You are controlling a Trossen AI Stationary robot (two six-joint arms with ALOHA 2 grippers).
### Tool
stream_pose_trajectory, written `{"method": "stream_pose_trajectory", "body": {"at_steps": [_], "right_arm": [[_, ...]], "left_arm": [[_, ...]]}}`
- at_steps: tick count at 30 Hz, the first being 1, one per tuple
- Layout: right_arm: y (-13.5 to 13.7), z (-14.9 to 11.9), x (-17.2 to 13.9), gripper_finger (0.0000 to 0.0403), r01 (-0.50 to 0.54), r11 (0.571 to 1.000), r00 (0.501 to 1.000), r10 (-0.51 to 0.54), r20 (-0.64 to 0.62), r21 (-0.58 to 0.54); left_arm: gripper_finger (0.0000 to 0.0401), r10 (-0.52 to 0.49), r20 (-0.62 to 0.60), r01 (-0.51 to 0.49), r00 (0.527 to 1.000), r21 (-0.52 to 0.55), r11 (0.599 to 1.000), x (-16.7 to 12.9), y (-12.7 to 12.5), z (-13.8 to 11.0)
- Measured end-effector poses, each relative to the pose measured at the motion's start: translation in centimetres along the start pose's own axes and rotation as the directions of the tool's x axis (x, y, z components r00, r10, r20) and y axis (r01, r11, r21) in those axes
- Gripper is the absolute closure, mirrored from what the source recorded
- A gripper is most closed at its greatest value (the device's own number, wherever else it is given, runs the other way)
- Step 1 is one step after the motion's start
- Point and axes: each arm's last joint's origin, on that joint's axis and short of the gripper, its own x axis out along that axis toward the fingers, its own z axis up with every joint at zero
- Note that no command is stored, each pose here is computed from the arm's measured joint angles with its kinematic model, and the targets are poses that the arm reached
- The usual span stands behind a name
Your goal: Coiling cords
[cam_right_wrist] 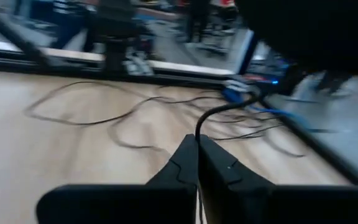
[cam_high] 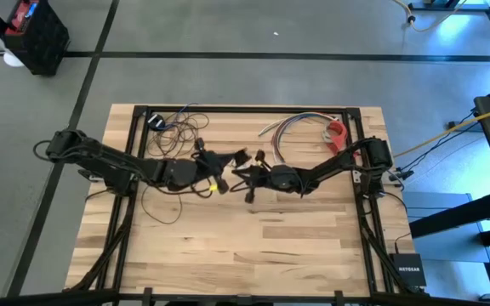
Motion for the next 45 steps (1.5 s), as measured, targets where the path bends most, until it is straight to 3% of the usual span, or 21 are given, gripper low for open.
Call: {"method": "stream_pose_trajectory", "body": {"at_steps": [6, 12, 16, 25, 30, 36, 45], "right_arm": [[0.0, 1.2, 0.4, 0.0398, 0.185, 0.976, 0.983, -0.186, 0.004, -0.115], [1.1, 4.1, 0.5, 0.0398, 0.238, 0.918, 0.964, -0.262, -0.034, -0.317], [1.1, 6.3, 0.7, 0.0398, 0.185, 0.875, 0.956, -0.266, -0.126, -0.448], [0.1, 12.1, 0.4, 0.0398, 0.036, 0.833, 0.909, -0.257, -0.328, -0.553], [-0.1, 14.0, 0.2, 0.0398, -0.081, 0.820, 0.884, -0.203, -0.421, -0.566], [-0.3, 15.5, -0.7, 0.0398, -0.242, 0.845, 0.827, -0.078, -0.556, -0.478], [-0.5, 16.7, 0.2, 0.0398, -0.178, 0.848, 0.899, -0.066, -0.434, -0.499]], "left_arm": [[0.0401, 0.103, 0.023, -0.103, 0.994, 0.021, 0.994, 1.9, 2.3, 0.3], [0.0401, 0.129, 0.002, -0.129, 0.992, 0.048, 0.990, 3.0, 3.9, 0.1], [0.0401, 0.113, -0.037, -0.110, 0.993, 0.089, 0.990, 3.0, 3.9, -0.4], [0.0401, 0.088, -0.046, -0.081, 0.995, 0.144, 0.986, 2.8, 3.5, -0.5], [0.0401, 0.061, -0.044, -0.052, 0.997, 0.199, 0.979, 2.4, 2.9, -0.5], [0.0401, 0.045, -0.050, -0.034, 0.998, 0.203, 0.979, 2.1, 2.5, -0.5], [0.0401, 0.041, -0.063, -0.026, 0.997, 0.225, 0.974, 2.0, 2.4, -0.7]]}}
